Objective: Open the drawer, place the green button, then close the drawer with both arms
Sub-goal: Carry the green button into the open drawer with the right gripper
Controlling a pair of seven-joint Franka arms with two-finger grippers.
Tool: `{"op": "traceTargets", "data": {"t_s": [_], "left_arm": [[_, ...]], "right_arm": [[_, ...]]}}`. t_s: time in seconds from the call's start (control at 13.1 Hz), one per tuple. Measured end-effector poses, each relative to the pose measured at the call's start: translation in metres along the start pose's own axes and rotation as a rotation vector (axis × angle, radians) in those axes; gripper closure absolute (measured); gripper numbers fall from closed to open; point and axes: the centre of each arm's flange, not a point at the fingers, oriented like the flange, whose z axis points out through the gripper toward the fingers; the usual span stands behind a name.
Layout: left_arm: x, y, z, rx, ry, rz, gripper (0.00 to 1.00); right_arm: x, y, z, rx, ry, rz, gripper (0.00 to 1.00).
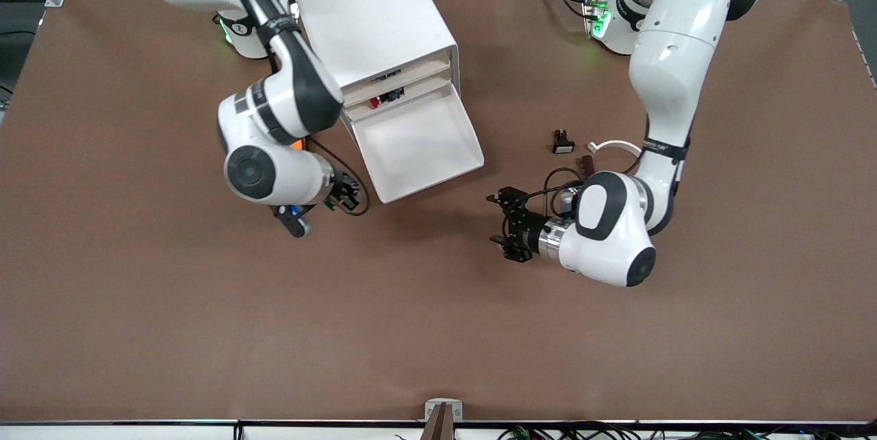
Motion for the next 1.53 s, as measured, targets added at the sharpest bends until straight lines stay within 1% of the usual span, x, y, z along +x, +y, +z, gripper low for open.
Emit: {"op": "traceTargets", "data": {"t_s": [0.08,0.23,0.46,0.69,0.77,1.0,1.07,1.3,1.38,1.45,1.53], "left_arm": [[0.000,-0.002,-0.014,-0.028,0.013,0.026,0.00],[-0.005,-0.011,-0.052,-0.080,0.006,0.119,0.00],[-0.014,-0.034,-0.103,-0.167,0.031,0.239,0.00],[0.002,-0.033,-0.137,-0.227,0.086,0.381,0.00],[0.011,-0.029,-0.144,-0.237,0.121,0.437,0.00],[0.032,-0.019,-0.153,-0.235,0.262,0.627,0.00],[0.033,-0.019,-0.152,-0.225,0.293,0.693,0.00],[0.032,-0.017,-0.145,-0.217,0.330,0.790,0.00],[0.031,-0.015,-0.140,-0.221,0.358,0.826,0.00],[0.028,-0.013,-0.131,-0.213,0.397,0.875,0.00],[0.021,-0.015,-0.119,-0.199,0.431,0.917,0.00]], "right_arm": [[-0.016,-0.006,0.003,0.025,0.011,0.036,0.59],[-0.048,-0.016,0.015,0.092,0.030,0.095,0.59],[-0.090,-0.021,0.052,0.173,0.051,0.146,0.59],[-0.108,-0.017,0.084,0.206,0.064,0.163,0.59],[-0.110,-0.017,0.087,0.211,0.065,0.171,0.59],[-0.118,-0.017,0.091,0.230,0.065,0.184,0.59],[-0.122,-0.016,0.096,0.230,0.065,0.186,0.59],[-0.132,-0.015,0.104,0.229,0.066,0.191,0.59],[-0.134,-0.015,0.106,0.230,0.067,0.193,0.58],[-0.134,-0.015,0.108,0.231,0.068,0.193,0.52],[-0.134,-0.015,0.110,0.230,0.068,0.192,0.43]]}}
